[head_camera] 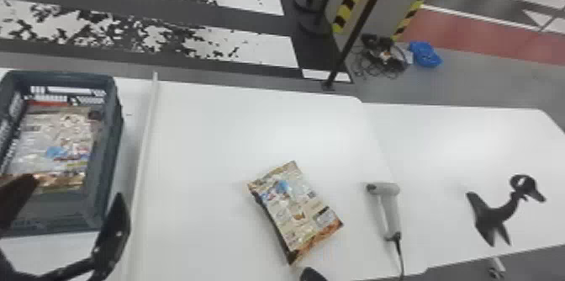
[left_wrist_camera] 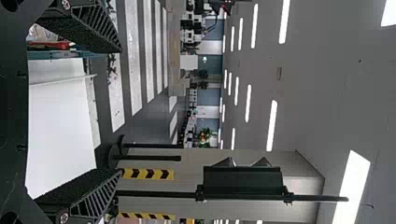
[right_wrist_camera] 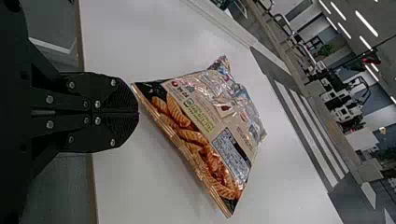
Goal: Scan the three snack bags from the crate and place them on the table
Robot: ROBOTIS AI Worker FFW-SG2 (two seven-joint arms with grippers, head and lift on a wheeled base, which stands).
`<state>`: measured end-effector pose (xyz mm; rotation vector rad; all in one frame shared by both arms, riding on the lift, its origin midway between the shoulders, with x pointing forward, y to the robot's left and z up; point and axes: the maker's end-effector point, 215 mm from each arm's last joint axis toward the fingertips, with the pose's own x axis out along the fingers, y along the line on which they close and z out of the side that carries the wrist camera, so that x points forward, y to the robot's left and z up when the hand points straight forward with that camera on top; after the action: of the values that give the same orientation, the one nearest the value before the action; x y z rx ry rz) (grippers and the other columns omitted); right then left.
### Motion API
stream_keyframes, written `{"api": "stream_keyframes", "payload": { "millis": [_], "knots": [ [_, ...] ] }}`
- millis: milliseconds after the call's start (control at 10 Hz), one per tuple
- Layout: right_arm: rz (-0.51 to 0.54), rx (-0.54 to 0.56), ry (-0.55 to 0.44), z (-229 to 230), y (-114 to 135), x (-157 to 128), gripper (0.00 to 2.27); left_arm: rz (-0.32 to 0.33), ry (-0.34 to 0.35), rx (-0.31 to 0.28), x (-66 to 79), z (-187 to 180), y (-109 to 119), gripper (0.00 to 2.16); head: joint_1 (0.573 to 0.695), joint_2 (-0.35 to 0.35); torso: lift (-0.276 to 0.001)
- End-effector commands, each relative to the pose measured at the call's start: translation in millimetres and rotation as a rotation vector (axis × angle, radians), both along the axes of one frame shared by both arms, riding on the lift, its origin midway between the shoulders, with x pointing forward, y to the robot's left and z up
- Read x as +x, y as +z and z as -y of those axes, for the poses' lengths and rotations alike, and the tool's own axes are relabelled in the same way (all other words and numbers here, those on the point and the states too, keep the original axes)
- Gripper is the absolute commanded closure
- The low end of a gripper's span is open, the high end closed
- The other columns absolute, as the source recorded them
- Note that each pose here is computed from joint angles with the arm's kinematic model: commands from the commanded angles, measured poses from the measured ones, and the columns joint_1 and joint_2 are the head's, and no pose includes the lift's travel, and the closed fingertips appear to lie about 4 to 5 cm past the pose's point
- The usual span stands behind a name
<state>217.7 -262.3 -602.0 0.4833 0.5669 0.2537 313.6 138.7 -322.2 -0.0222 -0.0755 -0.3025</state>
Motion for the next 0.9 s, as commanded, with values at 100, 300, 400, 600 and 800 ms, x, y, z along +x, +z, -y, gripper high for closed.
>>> {"api": "stream_keyframes", "payload": {
  "millis": [100, 300, 400, 600, 800],
  "knots": [
    [0.000, 0.036, 0.005, -11, 3, -7, 2.24, 0.012, -0.003, -0.006, -3.7, 2, 2, 0.08, 0.695, -0.266, -0.037],
    [0.027, 0.023, -0.049, 14, 11, -1, 2.24, 0.021, -0.003, -0.007, -7.2, 2, 5, 0.08, 0.695, -0.269, -0.037],
    [0.042, 0.012, -0.073, 25, 15, 2, 2.24, 0.028, -0.003, -0.009, -9.0, 1, 8, 0.08, 0.695, -0.296, -0.037],
    [0.052, 0.007, -0.092, 36, 15, 12, 2.24, 0.039, -0.003, -0.013, -11.5, 2, 14, 0.08, 0.695, -0.334, -0.037],
    [0.052, 0.016, -0.071, 24, 13, 19, 2.24, 0.040, -0.005, -0.014, -11.3, 4, 16, 0.08, 0.695, -0.350, -0.037]
  ]
}}
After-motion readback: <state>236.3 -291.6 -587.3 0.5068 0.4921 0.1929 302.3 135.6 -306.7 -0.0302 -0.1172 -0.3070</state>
